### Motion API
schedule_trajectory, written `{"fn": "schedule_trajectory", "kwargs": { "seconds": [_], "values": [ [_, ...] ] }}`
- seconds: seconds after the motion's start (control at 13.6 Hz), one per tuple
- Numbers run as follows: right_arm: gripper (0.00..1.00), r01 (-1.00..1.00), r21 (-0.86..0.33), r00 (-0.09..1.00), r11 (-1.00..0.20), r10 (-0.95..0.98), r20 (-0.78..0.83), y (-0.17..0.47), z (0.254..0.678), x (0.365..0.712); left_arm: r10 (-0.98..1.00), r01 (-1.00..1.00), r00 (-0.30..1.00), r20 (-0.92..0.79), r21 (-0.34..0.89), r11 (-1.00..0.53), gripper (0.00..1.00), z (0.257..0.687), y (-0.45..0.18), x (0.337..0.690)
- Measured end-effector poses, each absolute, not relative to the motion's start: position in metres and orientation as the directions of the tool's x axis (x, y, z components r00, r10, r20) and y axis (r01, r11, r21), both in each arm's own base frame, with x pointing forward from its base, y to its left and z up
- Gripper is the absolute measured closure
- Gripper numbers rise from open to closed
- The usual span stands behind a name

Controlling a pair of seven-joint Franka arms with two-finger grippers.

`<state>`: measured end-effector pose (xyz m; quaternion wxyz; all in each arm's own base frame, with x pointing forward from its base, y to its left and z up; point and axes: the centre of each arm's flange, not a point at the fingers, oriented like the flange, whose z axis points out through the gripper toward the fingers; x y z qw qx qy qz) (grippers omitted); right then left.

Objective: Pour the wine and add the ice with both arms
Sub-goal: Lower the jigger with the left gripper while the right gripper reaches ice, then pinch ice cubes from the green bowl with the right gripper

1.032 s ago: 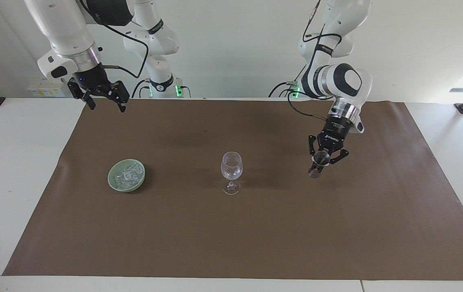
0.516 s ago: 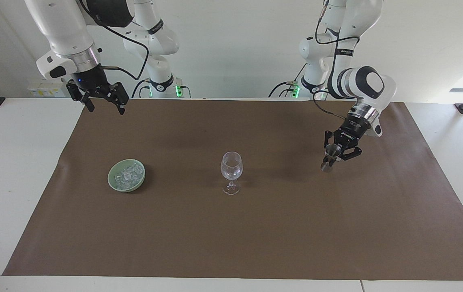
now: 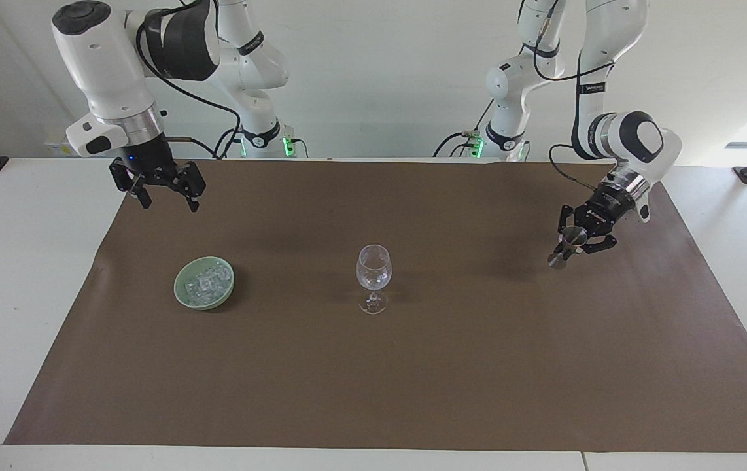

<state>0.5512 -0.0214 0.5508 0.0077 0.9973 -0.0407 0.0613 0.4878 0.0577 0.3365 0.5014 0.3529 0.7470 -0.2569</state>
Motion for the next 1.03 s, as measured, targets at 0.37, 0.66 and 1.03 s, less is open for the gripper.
{"fn": "schedule_trajectory", "kwargs": {
  "seconds": [0.37,0.66,1.03],
  "values": [
    [0.00,-0.092,0.009,0.981,-0.996,-0.089,0.173,-0.032,0.498,0.566,0.204,0.753,-0.329,-0.922,-0.126,0.645,0.79,0.287,0.082,0.488],
    [0.00,-0.093,0.009,0.982,-0.996,-0.090,0.169,-0.034,0.445,0.578,0.168,0.737,-0.306,-0.937,-0.121,0.665,0.79,0.266,0.082,0.495],
    [0.00,-0.091,0.011,0.984,-0.996,-0.089,0.156,-0.038,0.393,0.593,0.187,0.746,-0.255,-0.949,-0.070,0.662,0.79,0.258,0.081,0.503]
  ]
}}
